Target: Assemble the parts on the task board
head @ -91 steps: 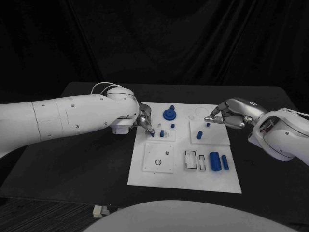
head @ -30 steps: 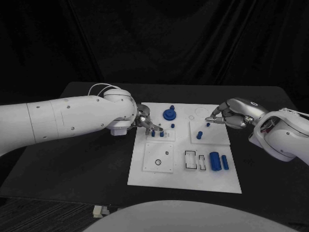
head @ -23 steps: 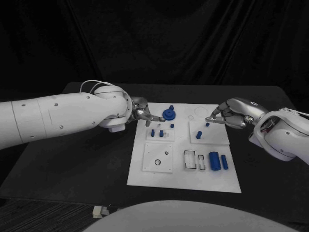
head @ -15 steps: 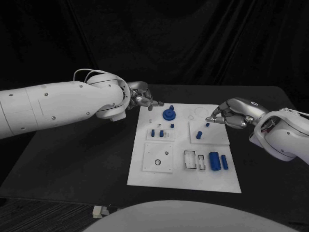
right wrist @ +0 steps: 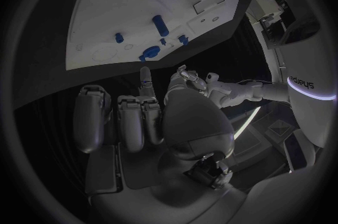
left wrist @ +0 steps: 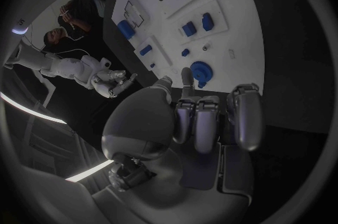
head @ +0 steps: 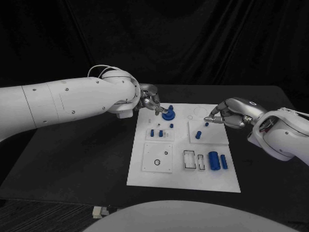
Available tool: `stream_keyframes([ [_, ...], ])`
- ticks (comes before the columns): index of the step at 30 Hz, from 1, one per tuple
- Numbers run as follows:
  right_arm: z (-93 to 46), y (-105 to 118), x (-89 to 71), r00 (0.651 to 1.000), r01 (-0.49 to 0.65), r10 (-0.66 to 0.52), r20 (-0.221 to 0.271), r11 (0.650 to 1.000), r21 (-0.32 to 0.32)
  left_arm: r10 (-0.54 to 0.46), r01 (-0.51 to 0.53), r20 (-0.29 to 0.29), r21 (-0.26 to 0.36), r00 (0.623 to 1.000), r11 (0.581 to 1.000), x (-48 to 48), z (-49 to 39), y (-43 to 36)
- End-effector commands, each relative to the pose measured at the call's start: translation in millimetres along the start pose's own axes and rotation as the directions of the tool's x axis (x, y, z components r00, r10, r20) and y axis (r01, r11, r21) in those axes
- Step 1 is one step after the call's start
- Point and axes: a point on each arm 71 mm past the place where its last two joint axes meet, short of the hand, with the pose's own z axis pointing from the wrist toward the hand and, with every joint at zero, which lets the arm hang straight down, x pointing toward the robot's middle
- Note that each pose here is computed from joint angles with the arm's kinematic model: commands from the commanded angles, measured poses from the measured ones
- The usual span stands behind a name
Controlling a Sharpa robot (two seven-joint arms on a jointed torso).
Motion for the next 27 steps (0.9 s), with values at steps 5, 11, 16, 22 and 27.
stream_keyframes([
  [5, -0.7, 1.2, -0.2, 1.000, -0.001, 0.001, 0.015, 1.000, -0.007, 0.020, -0.020, -0.071, 0.003, 0.997, 1.000, 8.8, 4.0, -0.5],
  [11, -0.6, 1.3, 0.0, 1.000, -0.001, 0.001, 0.014, 1.000, -0.007, 0.016, -0.016, -0.080, -0.002, 0.997, 1.000, 13.2, 5.9, 1.6],
  [16, -0.5, 1.2, 0.1, 1.000, -0.001, 0.001, 0.014, 1.000, -0.007, 0.015, -0.015, -0.085, -0.004, 0.996, 1.000, 15.6, 6.7, 2.6],
  [22, -0.6, 1.0, 0.1, 1.000, -0.001, 0.001, 0.014, 1.000, -0.007, 0.014, -0.014, -0.089, -0.006, 0.996, 1.000, 17.0, 7.1, 3.4],
  [27, -0.7, 1.3, 0.1, 1.000, -0.001, 0.001, 0.015, 1.000, -0.009, 0.014, -0.014, -0.090, -0.005, 0.996, 1.000, 17.4, 7.5, 3.3],
])
